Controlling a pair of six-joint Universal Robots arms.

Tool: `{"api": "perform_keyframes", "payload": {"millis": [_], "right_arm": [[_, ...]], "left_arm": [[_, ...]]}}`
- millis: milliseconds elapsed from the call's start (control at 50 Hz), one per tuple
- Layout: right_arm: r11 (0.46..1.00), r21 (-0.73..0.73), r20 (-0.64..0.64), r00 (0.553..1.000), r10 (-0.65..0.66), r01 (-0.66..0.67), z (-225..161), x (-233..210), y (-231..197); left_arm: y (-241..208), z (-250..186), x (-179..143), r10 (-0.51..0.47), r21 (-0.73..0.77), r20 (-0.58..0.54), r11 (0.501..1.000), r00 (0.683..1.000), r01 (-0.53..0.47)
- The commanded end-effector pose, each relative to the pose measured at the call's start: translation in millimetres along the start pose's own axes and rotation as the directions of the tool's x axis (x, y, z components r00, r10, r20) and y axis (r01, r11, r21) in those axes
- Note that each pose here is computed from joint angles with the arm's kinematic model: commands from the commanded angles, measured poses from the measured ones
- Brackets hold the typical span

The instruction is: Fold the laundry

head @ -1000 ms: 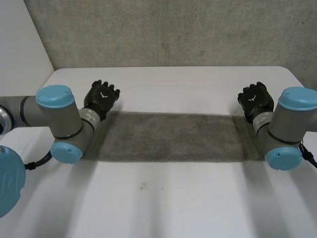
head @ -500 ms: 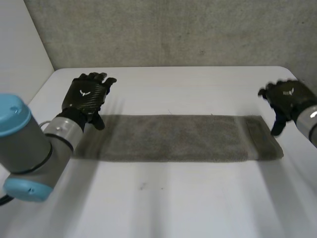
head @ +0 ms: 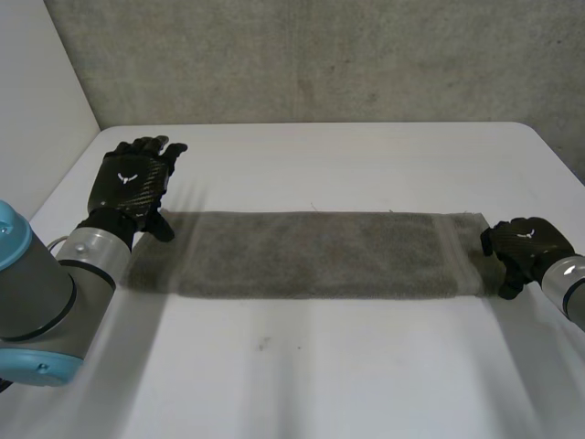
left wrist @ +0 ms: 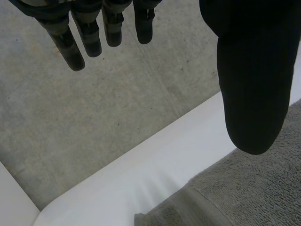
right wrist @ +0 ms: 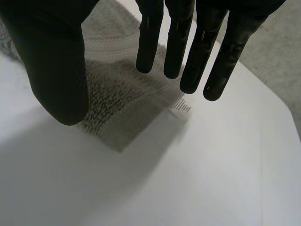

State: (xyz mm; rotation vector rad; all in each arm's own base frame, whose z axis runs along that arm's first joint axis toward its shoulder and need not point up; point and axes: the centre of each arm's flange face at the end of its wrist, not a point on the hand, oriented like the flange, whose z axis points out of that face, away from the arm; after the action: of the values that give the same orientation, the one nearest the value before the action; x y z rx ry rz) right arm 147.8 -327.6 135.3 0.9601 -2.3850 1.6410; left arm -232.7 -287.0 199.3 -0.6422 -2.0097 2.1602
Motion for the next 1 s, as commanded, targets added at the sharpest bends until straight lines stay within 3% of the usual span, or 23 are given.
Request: {"api": "perform_keyframes", "payload": {"millis": [20, 120, 280, 420, 560, 600, 720, 760, 820, 840, 860, 880, 920, 1000], "right_arm": [[1.000, -0.022, 0.014, 1.000, 0.006, -0.006, 3.9, -3.1, 7.0], [1.000, -0.006, -0.008, 1.000, -0.004, 0.004, 9.9, 2.0, 7.0], [0.998, 0.000, -0.148, 0.987, -0.069, 0.069, 19.7, 36.2, 10.7], [0.972, -0.197, -0.404, 0.893, -0.198, 0.127, 18.1, 99.8, 26.7], [0.987, -0.071, -0.465, 0.870, -0.162, 0.146, 6.9, 111.1, -12.7], [0.986, 0.080, -0.439, 0.893, -0.096, 0.145, -1.1, 87.9, -51.4], [0.952, 0.280, -0.331, 0.943, -0.024, 0.122, -9.8, 37.5, -101.4], [0.912, 0.397, -0.214, 0.977, -0.019, 0.105, -20.1, -7.5, -129.6], [0.886, 0.452, -0.143, 0.989, -0.044, 0.104, -26.6, -35.7, -141.8], [0.855, 0.508, -0.070, 0.994, -0.082, 0.106, -34.9, -65.5, -152.4], [0.828, 0.551, 0.009, 0.992, -0.127, 0.101, -41.1, -97.3, -157.3], [0.828, 0.552, 0.010, 0.992, -0.127, 0.101, -41.2, -97.7, -157.4], [0.784, 0.615, 0.157, 0.963, -0.219, 0.078, -51.9, -156.5, -157.7], [0.770, 0.636, 0.268, 0.920, -0.285, 0.053, -61.4, -200.9, -148.3]], "left_arm": [[-0.2, -0.2, 0.1, 0.000, 0.000, 0.000, 1.000, 1.000, 0.000], [1.0, -0.6, 0.4, -0.001, -0.003, 0.000, 1.000, 1.000, 0.001], [1.8, -1.9, 1.4, -0.001, -0.005, -0.004, 1.000, 1.000, 0.001], [2.2, -2.2, 1.5, -0.001, -0.007, -0.004, 1.000, 1.000, 0.001], [1.2, -3.3, 2.5, -0.001, -0.004, -0.007, 1.000, 1.000, 0.001], [-0.9, -3.9, 2.1, 0.000, 0.002, -0.006, 1.000, 1.000, 0.000], [-6.4, -4.4, 0.2, 0.000, 0.017, 0.001, 1.000, 1.000, 0.000], [-7.3, -4.6, -0.1, 0.000, 0.020, 0.003, 1.000, 1.000, 0.000], [-8.5, -5.1, -0.3, 0.000, 0.023, 0.004, 1.000, 1.000, 0.000], [-9.5, -5.2, -0.5, 0.001, 0.026, 0.004, 1.000, 1.000, -0.001], [-9.4, -5.1, -1.0, 0.001, 0.025, 0.006, 1.000, 1.000, -0.001], [-9.4, -5.1, -1.1, 0.001, 0.025, 0.006, 1.000, 1.000, -0.001], [-9.2, -5.9, -0.3, 0.002, 0.025, 0.003, 1.000, 1.000, -0.002], [-9.1, -5.7, -0.8, 0.002, 0.024, 0.004, 1.000, 1.000, -0.002]]}}
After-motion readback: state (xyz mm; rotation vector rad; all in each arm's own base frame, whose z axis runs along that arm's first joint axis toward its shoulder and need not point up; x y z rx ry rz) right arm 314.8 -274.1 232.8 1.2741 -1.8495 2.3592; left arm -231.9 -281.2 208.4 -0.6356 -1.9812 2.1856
